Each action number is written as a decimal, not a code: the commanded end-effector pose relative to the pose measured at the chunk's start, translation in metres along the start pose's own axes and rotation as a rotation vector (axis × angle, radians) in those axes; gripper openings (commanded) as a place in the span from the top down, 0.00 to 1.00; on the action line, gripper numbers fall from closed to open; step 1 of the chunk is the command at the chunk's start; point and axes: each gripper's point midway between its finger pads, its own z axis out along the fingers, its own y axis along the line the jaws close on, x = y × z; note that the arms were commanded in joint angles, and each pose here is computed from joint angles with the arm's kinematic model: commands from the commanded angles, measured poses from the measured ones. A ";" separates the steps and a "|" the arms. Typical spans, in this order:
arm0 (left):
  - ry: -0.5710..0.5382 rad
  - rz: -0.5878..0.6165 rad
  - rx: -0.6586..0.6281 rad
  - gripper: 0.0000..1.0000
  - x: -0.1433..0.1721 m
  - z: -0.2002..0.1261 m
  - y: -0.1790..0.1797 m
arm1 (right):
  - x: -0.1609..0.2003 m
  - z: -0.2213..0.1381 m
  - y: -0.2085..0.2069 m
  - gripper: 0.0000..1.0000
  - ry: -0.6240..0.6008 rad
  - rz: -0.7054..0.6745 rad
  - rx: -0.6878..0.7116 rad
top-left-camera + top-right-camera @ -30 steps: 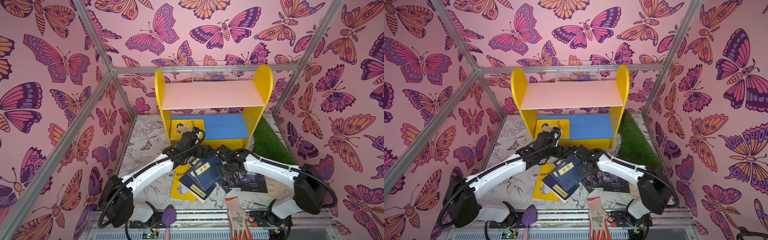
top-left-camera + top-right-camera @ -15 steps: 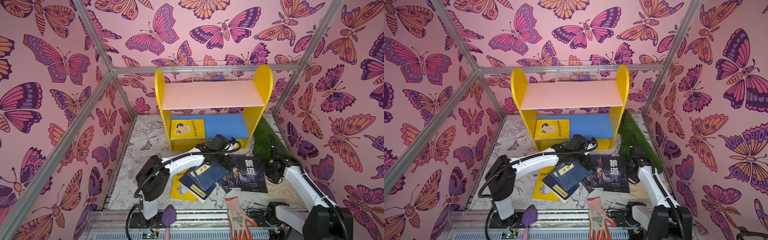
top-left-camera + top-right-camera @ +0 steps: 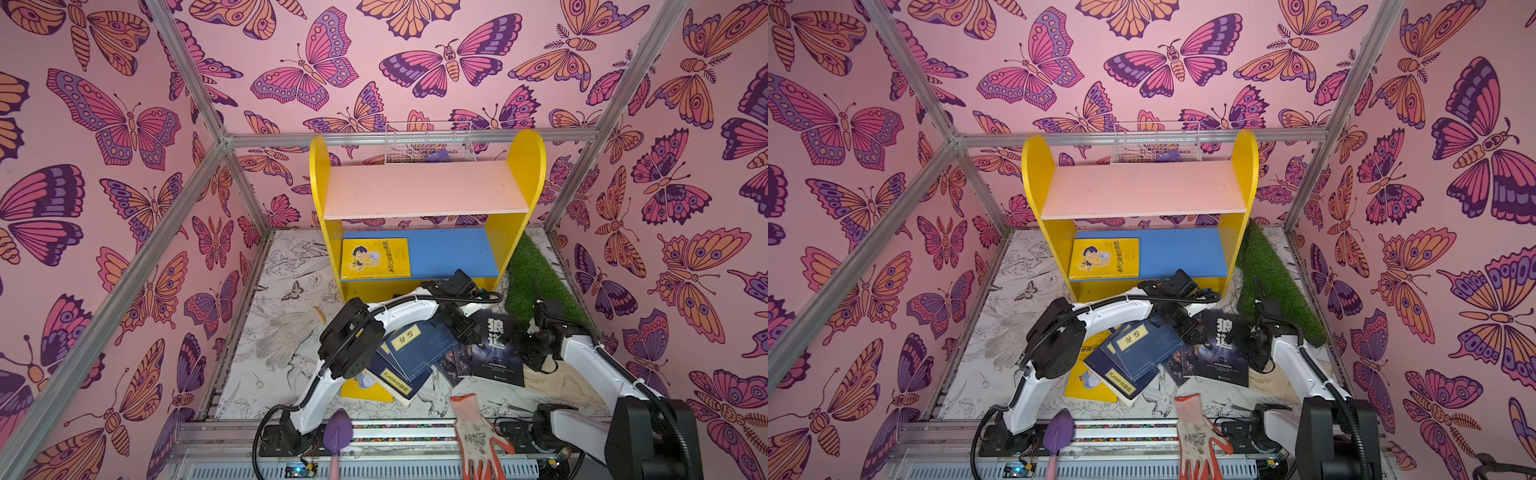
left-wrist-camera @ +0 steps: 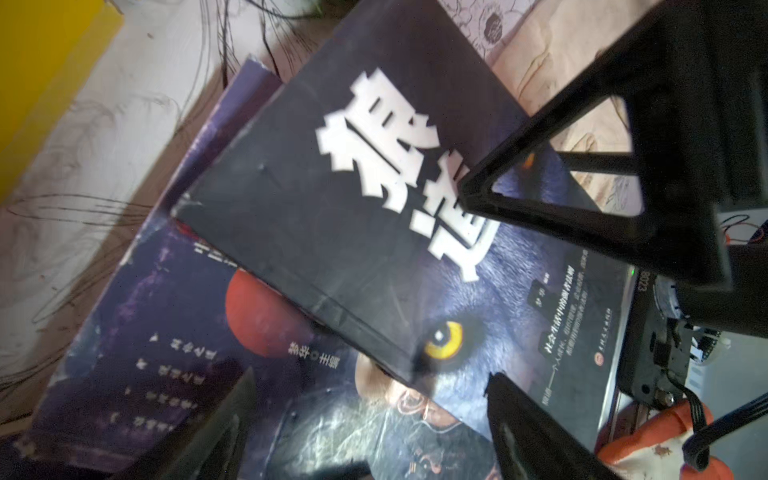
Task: Stacking books/files
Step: Pick up the books.
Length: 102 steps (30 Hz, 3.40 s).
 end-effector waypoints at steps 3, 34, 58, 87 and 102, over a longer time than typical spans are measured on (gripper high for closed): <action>0.083 -0.037 0.050 0.15 0.015 0.005 -0.004 | -0.006 -0.010 0.031 0.15 -0.031 -0.031 -0.115; -0.049 0.118 0.343 0.63 -0.044 0.000 -0.069 | 0.003 -0.002 0.052 0.16 -0.022 -0.184 -0.118; -0.005 0.065 0.332 0.73 -0.037 0.027 -0.058 | -0.002 -0.011 0.059 0.16 -0.081 -0.223 -0.131; -0.978 -0.303 0.020 1.00 -0.036 -0.254 0.012 | -0.031 -0.101 0.108 0.15 -0.500 -0.474 -0.124; -1.659 -0.841 -0.061 1.00 0.023 -0.367 0.070 | -0.021 -0.122 0.148 0.14 -0.523 -0.591 -0.199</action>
